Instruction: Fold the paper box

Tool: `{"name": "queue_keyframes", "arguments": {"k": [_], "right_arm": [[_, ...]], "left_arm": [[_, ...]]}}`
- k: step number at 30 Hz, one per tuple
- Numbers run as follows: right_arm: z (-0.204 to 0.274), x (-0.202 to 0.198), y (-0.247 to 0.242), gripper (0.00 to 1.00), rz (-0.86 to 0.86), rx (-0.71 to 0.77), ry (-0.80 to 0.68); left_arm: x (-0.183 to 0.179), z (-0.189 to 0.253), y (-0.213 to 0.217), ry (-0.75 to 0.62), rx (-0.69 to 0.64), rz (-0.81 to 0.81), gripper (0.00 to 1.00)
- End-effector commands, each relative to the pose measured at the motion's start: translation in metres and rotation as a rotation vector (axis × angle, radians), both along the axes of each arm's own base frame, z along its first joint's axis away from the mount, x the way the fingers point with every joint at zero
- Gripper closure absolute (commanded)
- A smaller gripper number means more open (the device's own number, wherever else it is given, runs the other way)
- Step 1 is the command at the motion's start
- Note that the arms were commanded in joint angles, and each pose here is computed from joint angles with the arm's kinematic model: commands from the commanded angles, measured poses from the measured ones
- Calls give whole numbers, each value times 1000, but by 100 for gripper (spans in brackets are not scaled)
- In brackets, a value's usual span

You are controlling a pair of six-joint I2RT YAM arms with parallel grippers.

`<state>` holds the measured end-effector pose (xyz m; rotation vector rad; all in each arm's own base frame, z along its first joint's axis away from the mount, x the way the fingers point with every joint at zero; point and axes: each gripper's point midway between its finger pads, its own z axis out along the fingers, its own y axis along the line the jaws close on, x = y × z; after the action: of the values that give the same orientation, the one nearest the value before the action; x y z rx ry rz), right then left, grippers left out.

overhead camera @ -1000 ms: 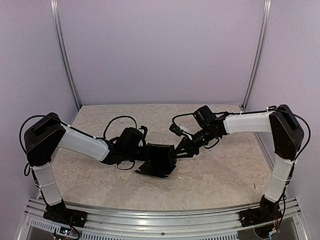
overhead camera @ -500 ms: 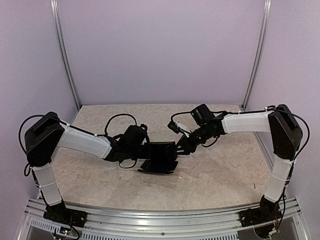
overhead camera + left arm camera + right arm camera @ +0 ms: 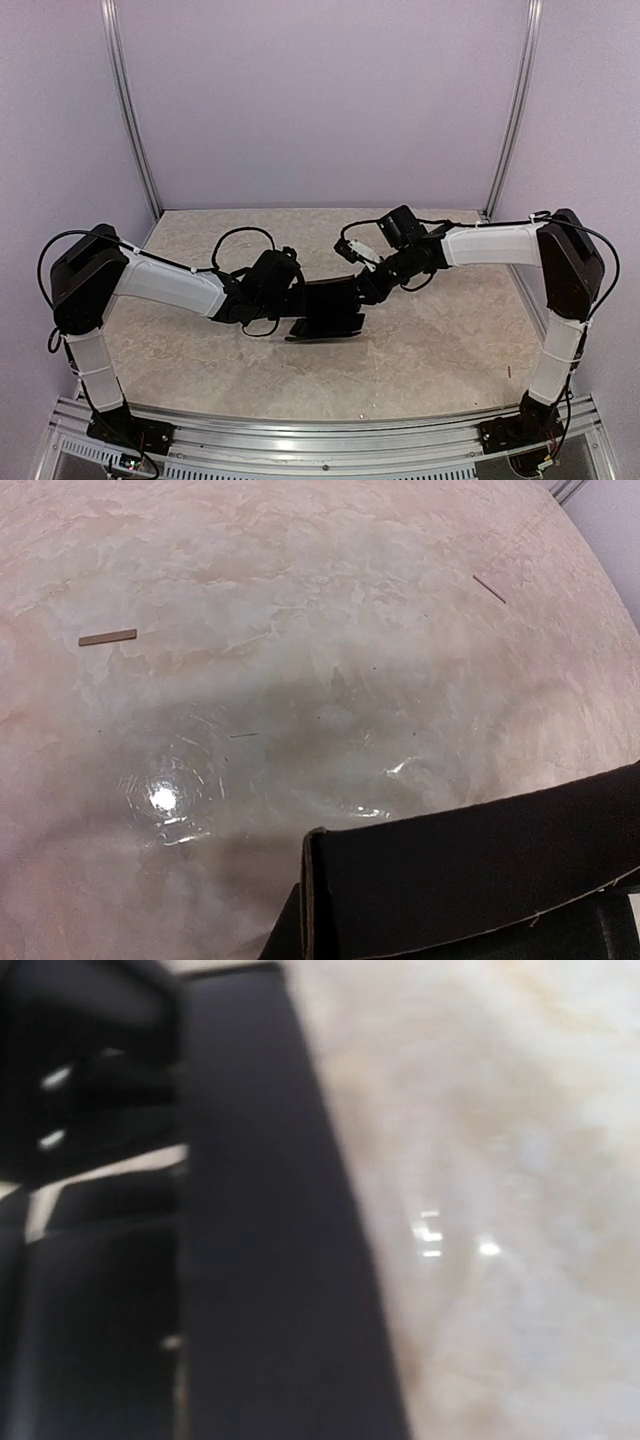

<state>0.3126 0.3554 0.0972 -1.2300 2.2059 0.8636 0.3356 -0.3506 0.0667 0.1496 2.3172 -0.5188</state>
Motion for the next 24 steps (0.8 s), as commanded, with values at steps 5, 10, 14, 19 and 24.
{"name": "queue_keyframes", "arguments": {"k": [5, 10, 14, 19, 24], "right_arm": [[10, 50, -16, 82, -245, -107, -167], [8, 61, -16, 91, -286, -134, -191], [-5, 71, -21, 96, -328, -202, -217], [-17, 87, -34, 100, -352, -289, -306], [-2, 57, -16, 98, -161, -141, -281]], "left_arm": [[-4, 27, -21, -29, -69, 58, 84], [-5, 34, -30, -31, -100, 79, 80], [-9, 36, -40, -40, -94, 72, 80], [-11, 37, -41, -52, -87, 74, 81], [-14, 54, -7, -165, 7, 73, 65]]}}
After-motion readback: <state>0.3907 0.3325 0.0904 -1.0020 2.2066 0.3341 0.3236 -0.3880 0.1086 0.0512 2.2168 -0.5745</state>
